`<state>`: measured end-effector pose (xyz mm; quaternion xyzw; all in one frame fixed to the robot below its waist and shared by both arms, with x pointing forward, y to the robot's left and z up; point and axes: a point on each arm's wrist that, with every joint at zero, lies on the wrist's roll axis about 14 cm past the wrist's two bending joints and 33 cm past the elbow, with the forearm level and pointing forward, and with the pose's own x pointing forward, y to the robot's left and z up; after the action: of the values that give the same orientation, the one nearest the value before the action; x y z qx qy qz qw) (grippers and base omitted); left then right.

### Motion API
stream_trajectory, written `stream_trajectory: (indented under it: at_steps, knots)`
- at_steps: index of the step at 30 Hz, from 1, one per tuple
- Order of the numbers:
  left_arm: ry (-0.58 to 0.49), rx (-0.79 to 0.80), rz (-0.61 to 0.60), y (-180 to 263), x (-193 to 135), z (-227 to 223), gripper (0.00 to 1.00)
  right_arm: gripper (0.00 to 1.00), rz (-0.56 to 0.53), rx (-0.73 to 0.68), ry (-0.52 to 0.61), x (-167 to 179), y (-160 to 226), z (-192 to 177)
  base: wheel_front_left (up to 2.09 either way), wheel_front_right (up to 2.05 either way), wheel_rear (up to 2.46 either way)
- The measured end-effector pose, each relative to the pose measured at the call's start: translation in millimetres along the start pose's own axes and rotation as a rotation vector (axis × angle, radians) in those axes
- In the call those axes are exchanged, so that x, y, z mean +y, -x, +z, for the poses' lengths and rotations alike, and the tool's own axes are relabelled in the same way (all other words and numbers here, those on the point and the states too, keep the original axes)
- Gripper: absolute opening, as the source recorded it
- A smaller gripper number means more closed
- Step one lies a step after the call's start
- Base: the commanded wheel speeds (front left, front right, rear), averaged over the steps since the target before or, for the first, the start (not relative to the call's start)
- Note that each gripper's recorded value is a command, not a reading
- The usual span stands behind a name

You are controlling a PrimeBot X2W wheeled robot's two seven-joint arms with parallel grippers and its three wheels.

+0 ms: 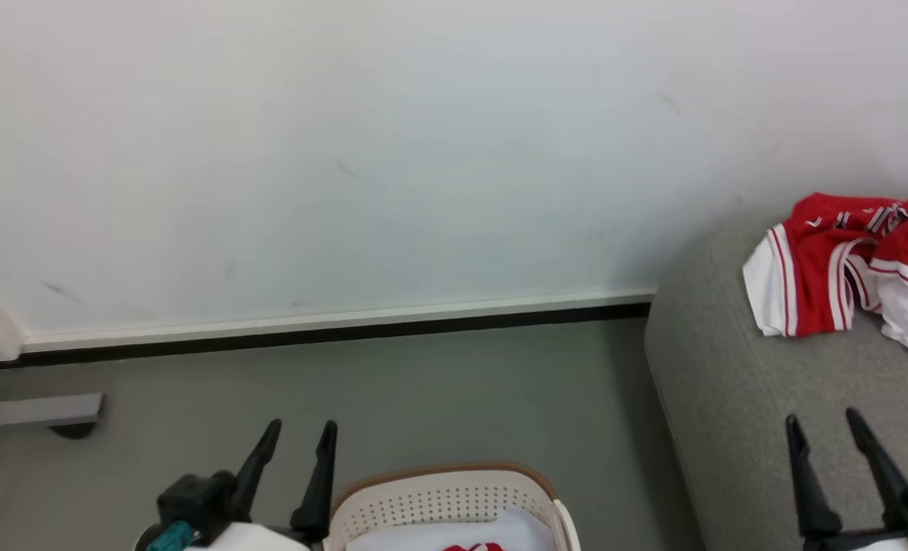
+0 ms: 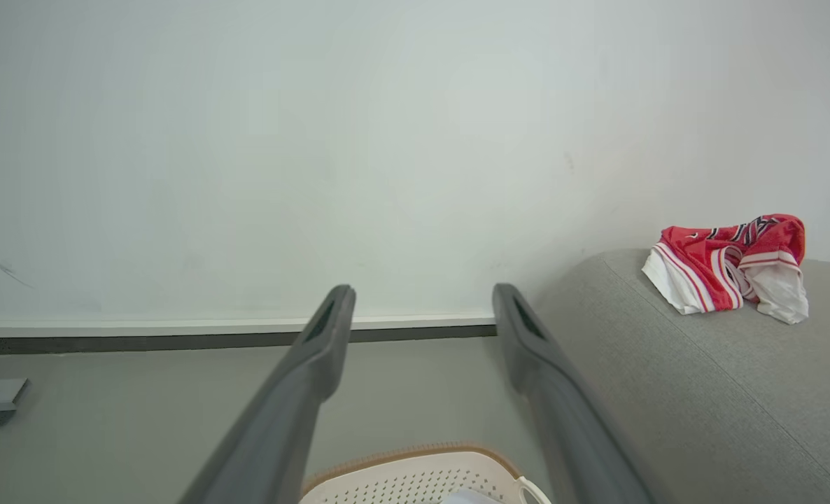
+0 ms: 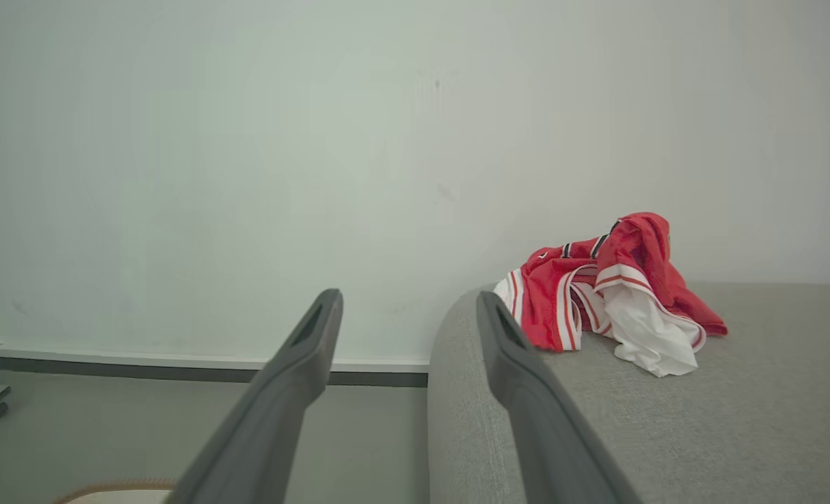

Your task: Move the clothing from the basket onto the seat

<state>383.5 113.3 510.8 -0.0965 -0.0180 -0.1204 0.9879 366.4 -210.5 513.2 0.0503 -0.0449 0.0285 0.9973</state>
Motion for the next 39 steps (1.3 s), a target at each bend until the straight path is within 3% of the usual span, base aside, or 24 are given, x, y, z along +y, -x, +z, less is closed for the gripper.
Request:
stream_trajectory:
  at_steps: [7,12,39]
  knots:
    - [0.003,-0.040,0.120,33.2,33.2,7.7,1.00,1.00,0.056,0.028,-0.030,33.9,8.3,-13.3,0.00,0.00,0.00]
    - [-0.004,-0.031,0.146,47.2,39.9,1.8,1.00,1.00,0.066,0.034,-0.060,44.7,12.9,-16.7,0.00,0.00,0.00]
    - [-0.003,-0.007,0.173,53.3,47.3,-10.8,1.00,1.00,0.073,0.053,-0.076,51.3,15.4,-23.4,0.00,0.00,0.00]
